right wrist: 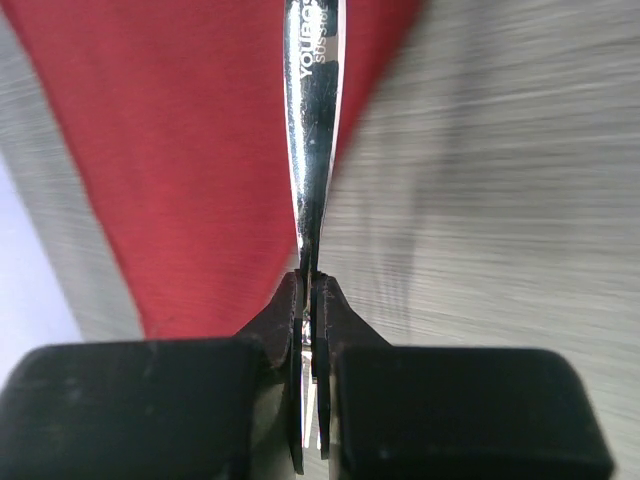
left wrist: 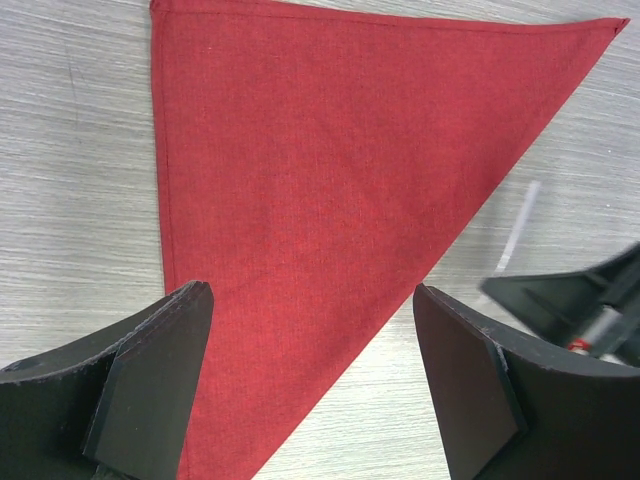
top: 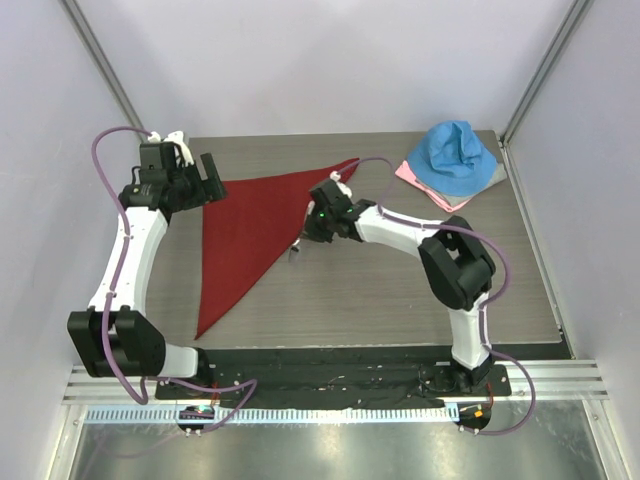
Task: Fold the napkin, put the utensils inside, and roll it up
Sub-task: Place the utensil onto the napkin
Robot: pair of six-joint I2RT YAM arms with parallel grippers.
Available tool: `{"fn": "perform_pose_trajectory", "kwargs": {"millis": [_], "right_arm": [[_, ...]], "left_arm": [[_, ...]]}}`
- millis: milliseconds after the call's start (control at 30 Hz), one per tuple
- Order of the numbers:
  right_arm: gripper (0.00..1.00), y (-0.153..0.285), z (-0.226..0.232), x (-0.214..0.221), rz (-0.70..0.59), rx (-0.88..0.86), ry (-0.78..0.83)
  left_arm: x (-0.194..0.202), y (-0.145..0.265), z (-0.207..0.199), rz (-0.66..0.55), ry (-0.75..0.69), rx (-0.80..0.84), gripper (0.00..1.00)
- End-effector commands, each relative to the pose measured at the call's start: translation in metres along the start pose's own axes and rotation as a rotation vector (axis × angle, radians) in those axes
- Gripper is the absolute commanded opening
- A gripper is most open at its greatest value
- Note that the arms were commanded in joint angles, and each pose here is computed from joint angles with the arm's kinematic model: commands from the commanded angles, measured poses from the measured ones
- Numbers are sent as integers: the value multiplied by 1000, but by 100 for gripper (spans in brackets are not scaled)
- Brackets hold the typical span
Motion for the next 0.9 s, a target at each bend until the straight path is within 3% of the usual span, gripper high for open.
{"fn": "perform_pose_trajectory", "kwargs": {"millis": [0,467,867], "right_arm": [[1,2,59,-8,-86,-132,-78],[1,-34,71,-1,-151,-90,-245],[1,-63,79,-1,-156,-93,-297]], "left_arm": [[-16,18,-8,-90,-20,30,86],[-19,29,-15,-110,-11,72,87],[-18,27,-16,-99,-5,82,87]]}}
Point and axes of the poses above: each gripper's point midway between its finger pads, its own y axis back along the fingers, its own z axis along the line the jaws close on, x = y × z, the point moved 6 cm from there along y, back along the fingers
